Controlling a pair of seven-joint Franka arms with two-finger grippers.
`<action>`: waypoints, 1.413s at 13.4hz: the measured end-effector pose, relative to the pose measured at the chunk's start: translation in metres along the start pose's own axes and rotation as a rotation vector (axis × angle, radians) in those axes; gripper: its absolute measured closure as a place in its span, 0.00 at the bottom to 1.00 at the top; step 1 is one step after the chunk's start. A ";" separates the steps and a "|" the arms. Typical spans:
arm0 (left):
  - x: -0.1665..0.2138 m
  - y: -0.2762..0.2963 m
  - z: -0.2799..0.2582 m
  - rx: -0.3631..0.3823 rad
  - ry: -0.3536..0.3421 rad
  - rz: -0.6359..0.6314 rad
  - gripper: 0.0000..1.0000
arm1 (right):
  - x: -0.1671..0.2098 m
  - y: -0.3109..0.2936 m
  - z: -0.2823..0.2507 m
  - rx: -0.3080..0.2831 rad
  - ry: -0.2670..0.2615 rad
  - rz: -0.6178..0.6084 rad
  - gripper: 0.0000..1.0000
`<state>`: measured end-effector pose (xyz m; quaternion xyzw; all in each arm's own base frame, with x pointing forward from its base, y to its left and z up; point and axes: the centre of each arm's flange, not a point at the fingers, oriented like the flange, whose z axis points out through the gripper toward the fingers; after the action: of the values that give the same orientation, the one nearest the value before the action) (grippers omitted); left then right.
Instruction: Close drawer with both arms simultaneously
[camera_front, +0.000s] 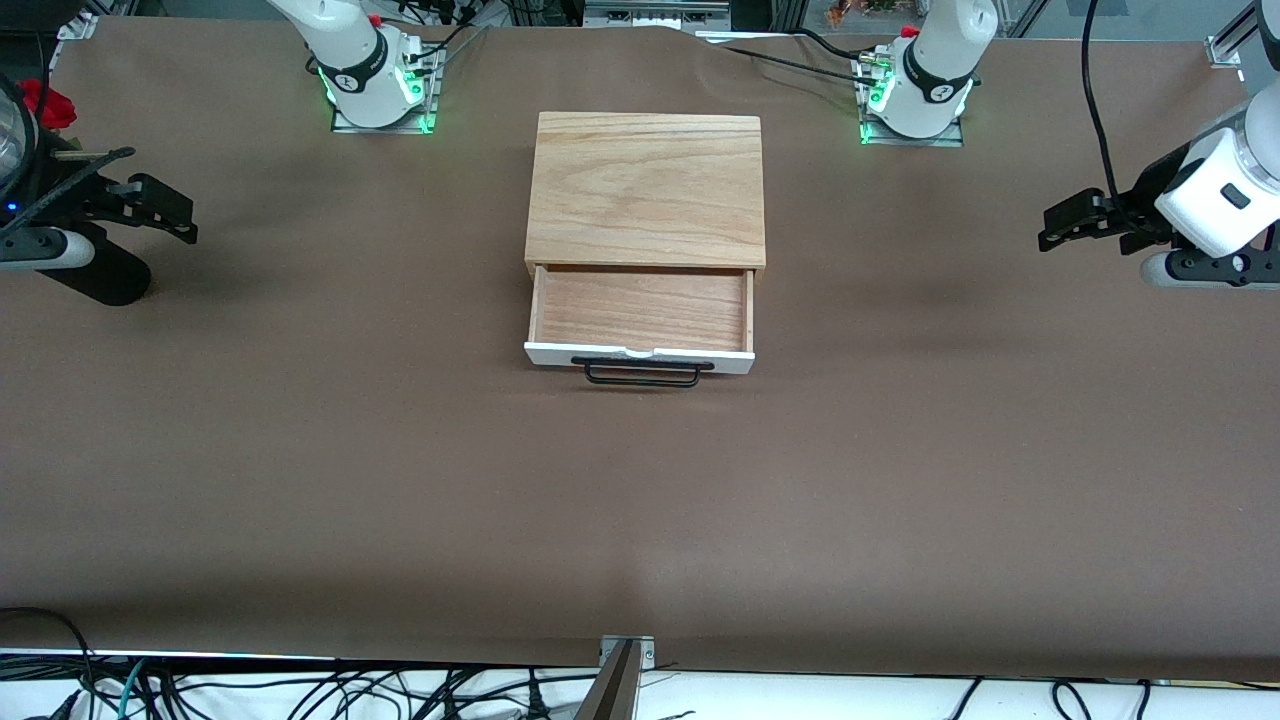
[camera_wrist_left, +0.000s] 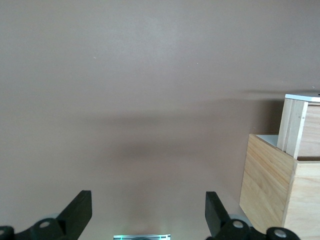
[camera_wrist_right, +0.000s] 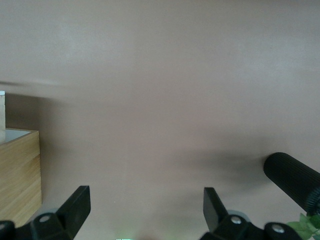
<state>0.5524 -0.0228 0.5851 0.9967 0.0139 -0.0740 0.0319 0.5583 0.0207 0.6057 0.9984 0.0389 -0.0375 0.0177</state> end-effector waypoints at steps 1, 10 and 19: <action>0.000 -0.001 0.000 0.000 0.000 -0.001 0.00 | 0.000 0.000 0.000 0.000 0.000 0.000 0.00; 0.000 -0.001 0.000 0.000 0.000 -0.001 0.00 | 0.000 -0.006 0.001 0.003 -0.003 -0.009 0.00; 0.000 -0.001 0.000 0.000 0.000 -0.001 0.00 | 0.003 -0.018 0.009 0.042 -0.019 -0.023 0.00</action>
<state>0.5525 -0.0222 0.5848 0.9966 0.0142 -0.0743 0.0319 0.5595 0.0388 0.5954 0.9976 0.0495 -0.0482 -0.0036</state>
